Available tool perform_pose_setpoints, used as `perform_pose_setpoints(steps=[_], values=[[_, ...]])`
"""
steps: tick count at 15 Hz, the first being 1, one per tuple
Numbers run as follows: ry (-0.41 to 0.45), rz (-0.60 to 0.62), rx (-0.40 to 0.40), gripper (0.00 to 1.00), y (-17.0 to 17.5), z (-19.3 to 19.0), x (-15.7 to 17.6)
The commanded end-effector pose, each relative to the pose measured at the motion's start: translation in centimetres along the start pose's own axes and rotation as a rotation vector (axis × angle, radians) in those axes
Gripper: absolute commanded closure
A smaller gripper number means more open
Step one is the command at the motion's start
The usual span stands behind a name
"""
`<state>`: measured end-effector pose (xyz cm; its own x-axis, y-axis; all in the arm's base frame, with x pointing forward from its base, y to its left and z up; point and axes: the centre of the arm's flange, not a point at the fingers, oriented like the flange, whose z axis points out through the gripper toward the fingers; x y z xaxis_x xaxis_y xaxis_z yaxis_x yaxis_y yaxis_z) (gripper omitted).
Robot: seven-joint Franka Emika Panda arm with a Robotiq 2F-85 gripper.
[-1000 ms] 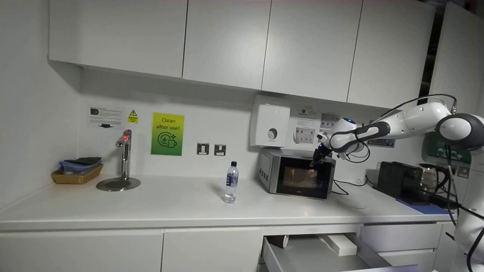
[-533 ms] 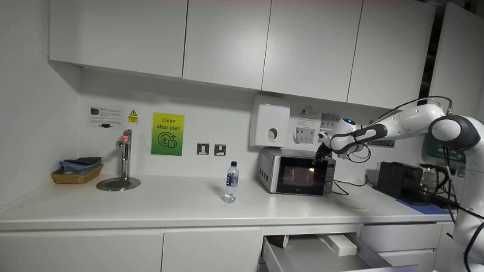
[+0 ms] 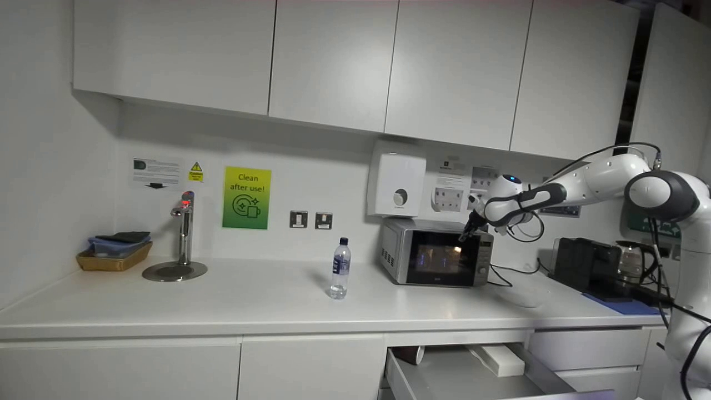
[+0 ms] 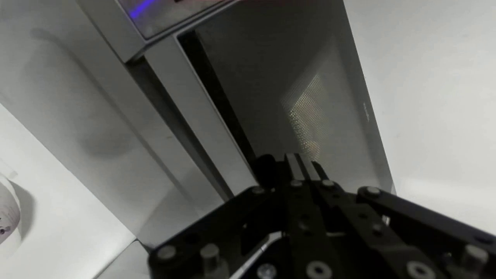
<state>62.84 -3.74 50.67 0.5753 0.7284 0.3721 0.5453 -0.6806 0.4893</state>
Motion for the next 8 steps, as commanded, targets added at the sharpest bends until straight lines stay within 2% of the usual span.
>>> perform_pose_setpoints(steps=[1, 8], values=[[0.01, 0.059, -0.041, 1.0, 2.22, 0.54, 0.32], [0.039, 0.124, -0.054, 1.0, 2.69, 1.26, 0.32]])
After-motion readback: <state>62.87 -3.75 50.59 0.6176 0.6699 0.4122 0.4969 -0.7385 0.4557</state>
